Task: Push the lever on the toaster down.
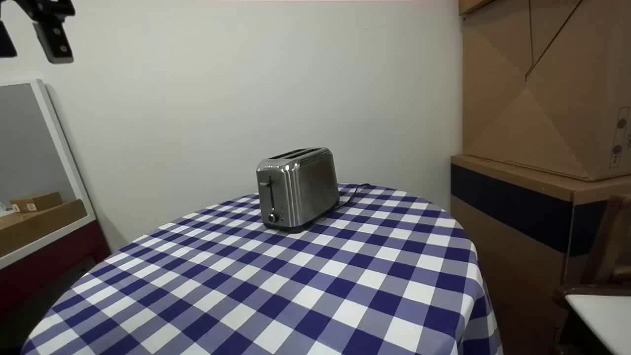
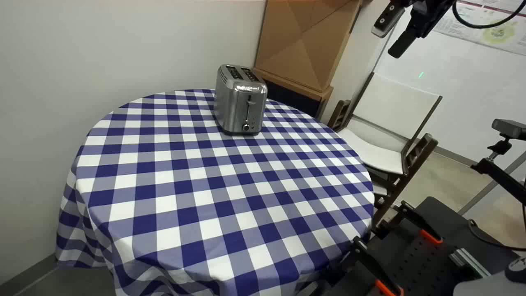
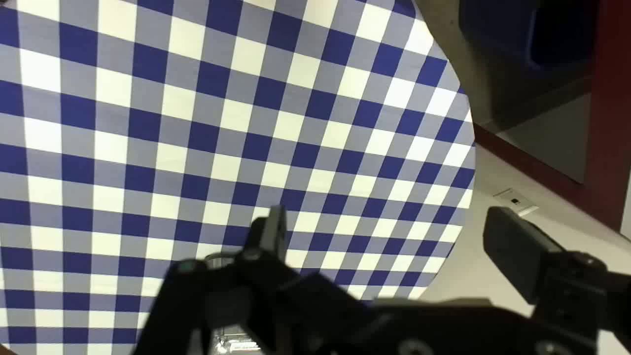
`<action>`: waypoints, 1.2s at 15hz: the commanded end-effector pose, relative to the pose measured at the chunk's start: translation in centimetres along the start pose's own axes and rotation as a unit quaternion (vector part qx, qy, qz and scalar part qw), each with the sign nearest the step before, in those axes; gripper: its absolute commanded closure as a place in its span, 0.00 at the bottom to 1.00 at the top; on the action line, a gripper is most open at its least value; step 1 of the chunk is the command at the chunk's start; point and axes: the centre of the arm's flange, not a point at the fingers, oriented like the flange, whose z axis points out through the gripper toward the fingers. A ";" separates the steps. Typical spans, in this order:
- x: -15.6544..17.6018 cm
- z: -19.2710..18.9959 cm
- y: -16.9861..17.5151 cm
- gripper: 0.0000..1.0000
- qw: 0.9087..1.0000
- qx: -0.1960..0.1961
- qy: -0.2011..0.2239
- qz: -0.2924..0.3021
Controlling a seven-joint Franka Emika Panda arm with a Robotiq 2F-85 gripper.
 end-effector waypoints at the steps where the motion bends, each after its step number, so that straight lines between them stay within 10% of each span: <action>1: 0.0 0.0 0.0 0.00 1.000 0.000 0.000 0.000; 8: 0.0 0.0 0.0 0.00 1.000 0.000 0.000 0.000; 18: 13.3 1.3 4.2 0.00 0.999 -0.005 0.041 0.001</action>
